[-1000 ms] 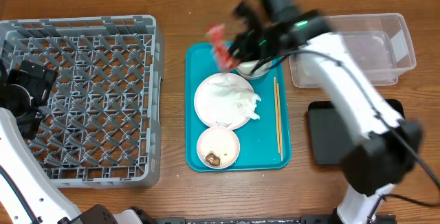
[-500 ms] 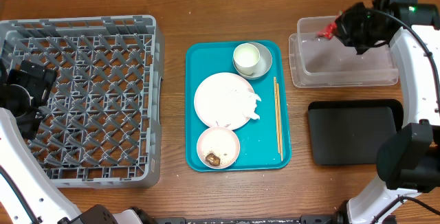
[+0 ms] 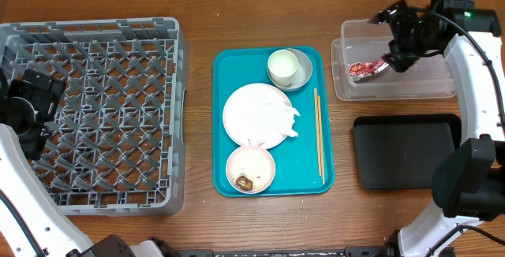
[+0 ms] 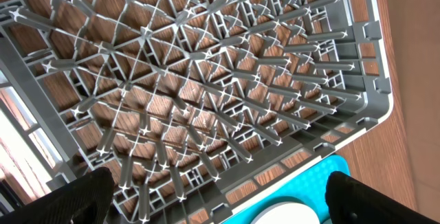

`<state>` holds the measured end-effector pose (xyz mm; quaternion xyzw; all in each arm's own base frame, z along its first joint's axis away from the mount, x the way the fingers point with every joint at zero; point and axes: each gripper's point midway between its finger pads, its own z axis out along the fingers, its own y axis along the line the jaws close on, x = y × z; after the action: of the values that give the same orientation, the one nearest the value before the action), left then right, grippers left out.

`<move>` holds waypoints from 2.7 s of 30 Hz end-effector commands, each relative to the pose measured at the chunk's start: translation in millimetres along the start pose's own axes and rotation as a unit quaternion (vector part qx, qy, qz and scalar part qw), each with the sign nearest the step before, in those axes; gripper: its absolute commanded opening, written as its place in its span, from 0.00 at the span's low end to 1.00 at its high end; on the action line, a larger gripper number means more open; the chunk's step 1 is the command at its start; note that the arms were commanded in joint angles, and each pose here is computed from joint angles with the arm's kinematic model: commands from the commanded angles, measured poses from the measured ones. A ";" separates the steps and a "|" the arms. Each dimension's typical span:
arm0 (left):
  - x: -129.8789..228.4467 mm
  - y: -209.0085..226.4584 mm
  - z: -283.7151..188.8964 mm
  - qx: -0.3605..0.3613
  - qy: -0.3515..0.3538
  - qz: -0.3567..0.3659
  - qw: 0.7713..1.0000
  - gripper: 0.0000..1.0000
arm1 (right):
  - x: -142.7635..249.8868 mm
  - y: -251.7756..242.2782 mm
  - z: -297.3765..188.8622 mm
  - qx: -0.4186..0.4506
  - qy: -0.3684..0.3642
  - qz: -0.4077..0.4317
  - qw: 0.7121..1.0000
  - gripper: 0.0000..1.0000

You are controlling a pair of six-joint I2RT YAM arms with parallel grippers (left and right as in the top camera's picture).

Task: Sort waste into correct bins and load items into the dishwasher
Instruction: 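Carry the red wrapper to the clear bin and release it, then move the right gripper back to the plate and grasp the tissue, then carry the tissue to the clear bin and drop it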

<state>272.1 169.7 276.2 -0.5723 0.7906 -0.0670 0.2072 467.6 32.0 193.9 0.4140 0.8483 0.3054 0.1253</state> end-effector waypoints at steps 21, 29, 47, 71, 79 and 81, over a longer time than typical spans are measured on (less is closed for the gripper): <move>-3.3 -4.8 -4.5 0.009 -0.006 -0.005 1.000 1.00 | 212.1 -34.7 81.3 0.208 0.009 -0.361 0.909 0.84; -3.3 -4.8 -4.5 0.009 -0.006 -0.005 1.000 1.00 | 226.7 -69.1 122.9 0.200 0.009 -0.340 0.919 0.37; -3.3 -4.8 -4.5 0.009 -0.006 -0.005 1.000 1.00 | 256.7 -91.8 138.5 0.189 0.045 -0.332 0.923 0.35; -3.2 -4.7 -4.5 0.009 -0.006 -0.005 1.000 1.00 | 262.3 -55.2 124.3 0.184 0.040 -0.362 0.913 0.04; -3.3 -4.8 -4.5 0.009 -0.006 -0.005 1.000 1.00 | 245.6 25.5 53.8 0.152 -0.030 -0.394 0.906 0.04; -3.4 -4.8 -4.5 0.009 -0.006 -0.005 1.000 1.00 | 234.0 36.1 36.1 0.161 -0.062 -0.396 0.902 0.04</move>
<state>272.2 169.7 276.2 -0.5723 0.7905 -0.0670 0.2074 341.6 261.9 145.7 0.0687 0.9845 0.0762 0.1424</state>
